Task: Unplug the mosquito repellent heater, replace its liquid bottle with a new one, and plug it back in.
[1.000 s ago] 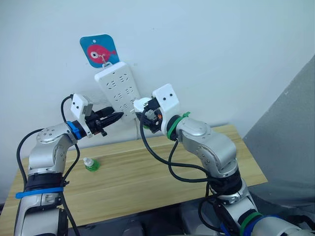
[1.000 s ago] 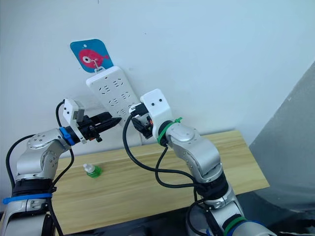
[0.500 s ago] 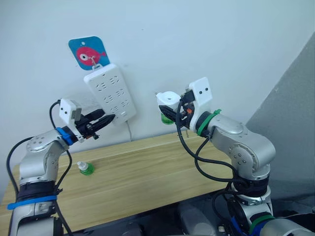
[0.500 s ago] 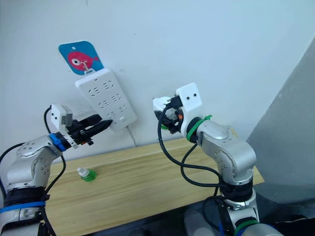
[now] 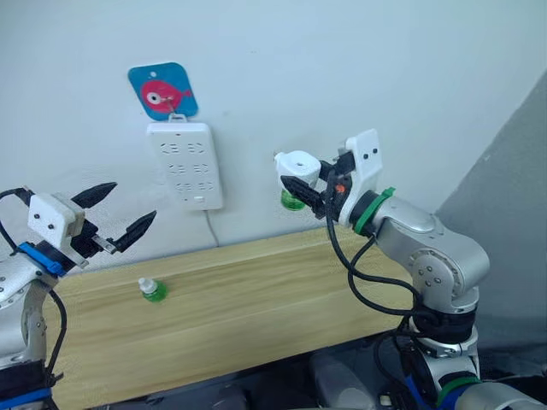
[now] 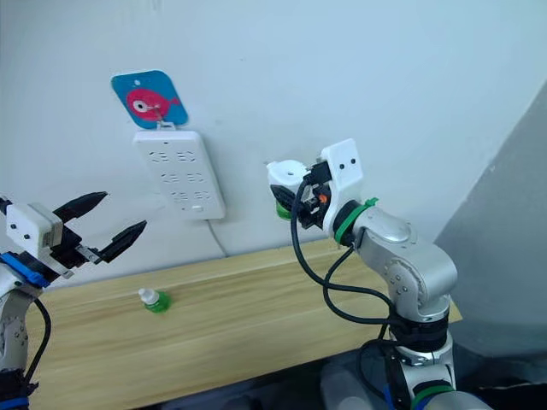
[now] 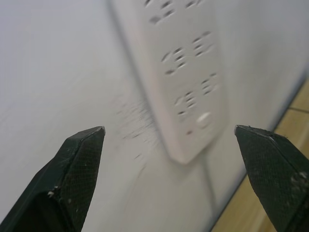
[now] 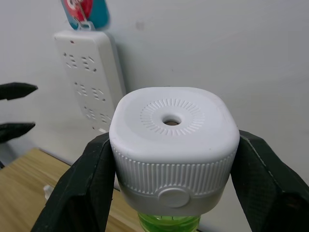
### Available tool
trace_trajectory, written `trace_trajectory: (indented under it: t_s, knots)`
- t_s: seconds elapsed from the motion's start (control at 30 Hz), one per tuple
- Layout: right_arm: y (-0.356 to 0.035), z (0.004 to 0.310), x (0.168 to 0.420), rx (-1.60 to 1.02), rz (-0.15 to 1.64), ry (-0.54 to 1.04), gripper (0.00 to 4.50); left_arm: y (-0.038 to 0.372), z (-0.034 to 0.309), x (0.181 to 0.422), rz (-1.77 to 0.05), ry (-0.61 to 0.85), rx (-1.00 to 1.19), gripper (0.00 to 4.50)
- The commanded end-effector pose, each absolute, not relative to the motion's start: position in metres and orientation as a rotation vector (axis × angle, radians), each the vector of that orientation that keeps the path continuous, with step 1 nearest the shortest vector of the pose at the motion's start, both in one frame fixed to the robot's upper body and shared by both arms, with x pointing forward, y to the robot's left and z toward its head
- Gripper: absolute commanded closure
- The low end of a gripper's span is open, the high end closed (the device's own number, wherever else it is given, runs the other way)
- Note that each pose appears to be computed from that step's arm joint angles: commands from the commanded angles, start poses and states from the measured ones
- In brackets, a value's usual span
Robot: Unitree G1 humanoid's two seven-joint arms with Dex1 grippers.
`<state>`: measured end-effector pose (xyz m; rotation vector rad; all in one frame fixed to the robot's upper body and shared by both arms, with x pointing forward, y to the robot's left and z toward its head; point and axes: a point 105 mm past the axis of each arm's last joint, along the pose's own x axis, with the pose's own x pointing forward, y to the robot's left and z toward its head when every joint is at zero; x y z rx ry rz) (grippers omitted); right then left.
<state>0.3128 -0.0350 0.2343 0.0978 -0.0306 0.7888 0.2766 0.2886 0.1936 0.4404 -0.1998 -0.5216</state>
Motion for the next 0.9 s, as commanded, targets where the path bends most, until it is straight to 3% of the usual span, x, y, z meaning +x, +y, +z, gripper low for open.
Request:
trace_trajectory:
  t_s: [0.03, 0.27, 0.43, 0.63, 0.9]
  knots:
    - [-0.041, 0.252, 0.310, 0.212, 0.799, -0.115, 1.50, 0.243, 0.214, 0.259, -0.636, -0.297, 0.388, 0.00]
    - [-0.038, 0.258, 0.309, 0.469, 0.818, -0.092, 1.50, 0.159, 0.202, 0.244, -0.867, -0.234, 0.085, 0.00]
    - [-0.040, 0.264, 0.304, 0.624, 0.828, -0.076, 1.50, 0.132, 0.209, 0.256, -0.924, -0.198, -0.119, 0.00]
    - [-0.041, 0.266, 0.298, 0.728, 0.859, -0.038, 1.50, 0.120, 0.215, 0.270, -0.999, -0.176, -0.167, 0.00]
    - [-0.039, 0.268, 0.291, 0.794, 0.880, 0.002, 1.50, 0.104, 0.226, 0.283, -1.072, -0.291, -0.072, 0.00]
